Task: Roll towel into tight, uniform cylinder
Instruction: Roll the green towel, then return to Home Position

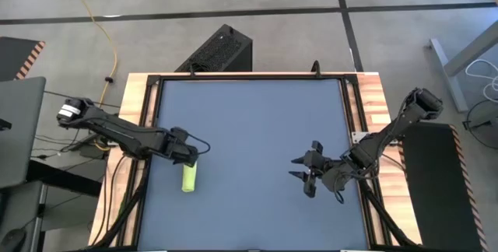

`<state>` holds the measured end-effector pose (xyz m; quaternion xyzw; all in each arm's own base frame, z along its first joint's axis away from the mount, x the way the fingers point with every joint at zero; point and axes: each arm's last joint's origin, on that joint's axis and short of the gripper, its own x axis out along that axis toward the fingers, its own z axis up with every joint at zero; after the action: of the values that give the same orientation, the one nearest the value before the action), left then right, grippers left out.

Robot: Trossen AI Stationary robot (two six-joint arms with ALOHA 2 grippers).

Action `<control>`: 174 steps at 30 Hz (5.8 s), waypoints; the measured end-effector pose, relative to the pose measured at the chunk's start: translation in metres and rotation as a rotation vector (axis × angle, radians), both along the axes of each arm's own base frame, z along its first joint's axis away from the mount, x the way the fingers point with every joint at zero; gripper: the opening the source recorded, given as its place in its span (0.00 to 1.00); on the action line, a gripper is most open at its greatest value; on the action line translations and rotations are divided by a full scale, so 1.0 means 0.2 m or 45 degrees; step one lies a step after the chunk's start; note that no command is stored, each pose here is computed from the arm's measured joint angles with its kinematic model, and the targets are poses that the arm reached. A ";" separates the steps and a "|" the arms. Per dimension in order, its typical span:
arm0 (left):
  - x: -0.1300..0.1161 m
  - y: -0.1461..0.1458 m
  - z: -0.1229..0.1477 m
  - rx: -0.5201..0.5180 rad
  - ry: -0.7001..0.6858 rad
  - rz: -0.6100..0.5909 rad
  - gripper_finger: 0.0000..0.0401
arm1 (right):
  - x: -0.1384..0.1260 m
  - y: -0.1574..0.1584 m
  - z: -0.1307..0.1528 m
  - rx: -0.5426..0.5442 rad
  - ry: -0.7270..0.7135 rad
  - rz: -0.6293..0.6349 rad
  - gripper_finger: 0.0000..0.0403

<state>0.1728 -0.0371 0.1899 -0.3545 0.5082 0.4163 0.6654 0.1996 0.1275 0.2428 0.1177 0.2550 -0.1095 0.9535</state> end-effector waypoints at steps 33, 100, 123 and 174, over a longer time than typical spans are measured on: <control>0.07 -0.03 -0.11 -0.187 -0.218 0.055 0.00 | -0.01 0.00 -0.02 -0.019 0.065 0.025 0.53; -0.28 0.32 0.05 0.564 -1.624 -0.396 0.00 | -0.52 -0.66 -0.35 0.129 -0.644 0.090 0.04; -0.28 0.29 -0.10 0.646 -1.626 -0.807 0.00 | -0.50 -0.76 -0.39 -0.066 -0.652 -0.027 0.12; -0.31 0.31 -0.24 0.580 -1.164 -0.734 0.00 | -0.50 -0.76 -0.40 -0.066 -0.646 -0.030 0.13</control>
<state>0.1110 0.0248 0.1422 -0.1936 0.1432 0.1219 0.9629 0.0988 -0.0244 0.1630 0.1198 0.0033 -0.0942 0.9883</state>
